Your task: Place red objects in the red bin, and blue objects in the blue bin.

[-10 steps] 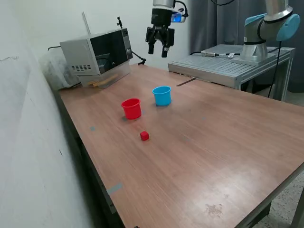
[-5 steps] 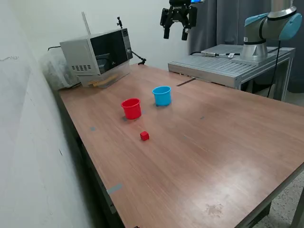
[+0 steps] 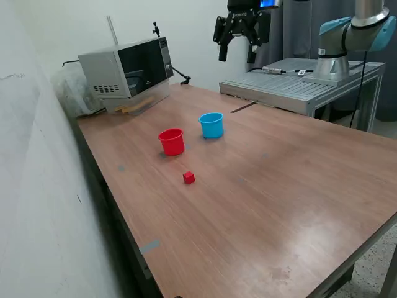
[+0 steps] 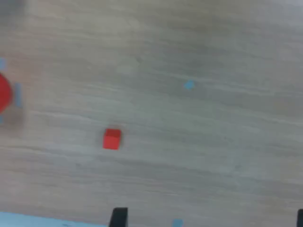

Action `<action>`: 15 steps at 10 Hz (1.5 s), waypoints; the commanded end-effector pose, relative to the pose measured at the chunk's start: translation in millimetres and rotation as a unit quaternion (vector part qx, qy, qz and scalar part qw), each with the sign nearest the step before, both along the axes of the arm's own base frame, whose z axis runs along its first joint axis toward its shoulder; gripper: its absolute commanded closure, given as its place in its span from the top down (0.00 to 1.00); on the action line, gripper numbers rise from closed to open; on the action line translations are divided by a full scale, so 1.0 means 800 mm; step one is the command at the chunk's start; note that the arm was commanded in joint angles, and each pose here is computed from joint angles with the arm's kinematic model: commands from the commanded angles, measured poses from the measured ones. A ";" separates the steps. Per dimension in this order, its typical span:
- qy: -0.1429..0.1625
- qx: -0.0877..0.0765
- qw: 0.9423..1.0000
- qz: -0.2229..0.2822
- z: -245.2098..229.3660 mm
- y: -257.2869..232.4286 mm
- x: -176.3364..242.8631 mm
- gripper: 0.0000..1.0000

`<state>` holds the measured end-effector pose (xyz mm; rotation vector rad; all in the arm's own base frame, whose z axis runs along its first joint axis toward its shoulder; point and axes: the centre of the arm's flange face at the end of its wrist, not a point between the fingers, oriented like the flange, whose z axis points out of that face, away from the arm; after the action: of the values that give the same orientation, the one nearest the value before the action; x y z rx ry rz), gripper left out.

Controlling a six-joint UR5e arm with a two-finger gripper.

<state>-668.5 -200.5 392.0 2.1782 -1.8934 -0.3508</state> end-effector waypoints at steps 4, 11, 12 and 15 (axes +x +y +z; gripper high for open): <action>-0.018 -0.002 0.999 -0.028 -0.213 0.012 -0.116 1.00; -0.017 0.002 0.999 -0.042 -0.283 0.078 -0.147 1.00; -0.015 0.001 0.999 -0.041 -0.292 0.076 -0.147 1.00; -0.012 -0.001 0.999 -0.034 -0.314 0.064 -0.150 1.00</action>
<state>-786.4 -144.4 156.9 2.1271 -1.9965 -0.3357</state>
